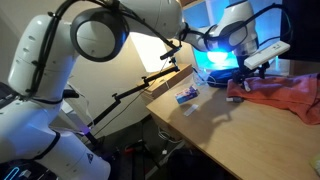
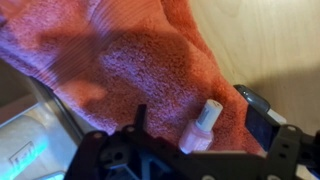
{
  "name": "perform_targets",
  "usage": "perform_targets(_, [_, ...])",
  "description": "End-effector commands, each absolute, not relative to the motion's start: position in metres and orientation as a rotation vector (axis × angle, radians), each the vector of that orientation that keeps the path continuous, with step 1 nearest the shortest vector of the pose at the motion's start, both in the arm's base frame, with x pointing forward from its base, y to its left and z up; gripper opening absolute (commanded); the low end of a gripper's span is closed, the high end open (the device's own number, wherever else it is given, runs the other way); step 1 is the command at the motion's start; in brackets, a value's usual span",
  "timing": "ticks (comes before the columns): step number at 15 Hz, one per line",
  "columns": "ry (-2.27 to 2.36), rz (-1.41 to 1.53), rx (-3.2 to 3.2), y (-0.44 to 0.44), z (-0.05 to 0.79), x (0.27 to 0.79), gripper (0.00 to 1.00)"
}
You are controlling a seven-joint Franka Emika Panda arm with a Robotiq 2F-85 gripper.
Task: Slide the bag to the right, move the two nail polish bottles on the table to the right, pull the peach towel forward and put the two nail polish bottles on the towel
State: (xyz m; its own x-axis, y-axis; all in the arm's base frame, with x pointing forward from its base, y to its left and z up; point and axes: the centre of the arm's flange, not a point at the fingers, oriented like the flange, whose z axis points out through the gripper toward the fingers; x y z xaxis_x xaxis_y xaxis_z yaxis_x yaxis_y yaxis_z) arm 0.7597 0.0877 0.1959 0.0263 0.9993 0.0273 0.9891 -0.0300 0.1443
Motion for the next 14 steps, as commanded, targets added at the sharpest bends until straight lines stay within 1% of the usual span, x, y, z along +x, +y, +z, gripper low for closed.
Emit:
perform_targets(1, [2.119,0.192,2.195,0.086,0.193,0.761,1.00])
perform_targets(8, [2.132,0.184,2.199,0.089,0.181,0.762,1.00])
perform_targets(14, [2.206,0.167,2.144,0.124,0.158,0.757,1.00])
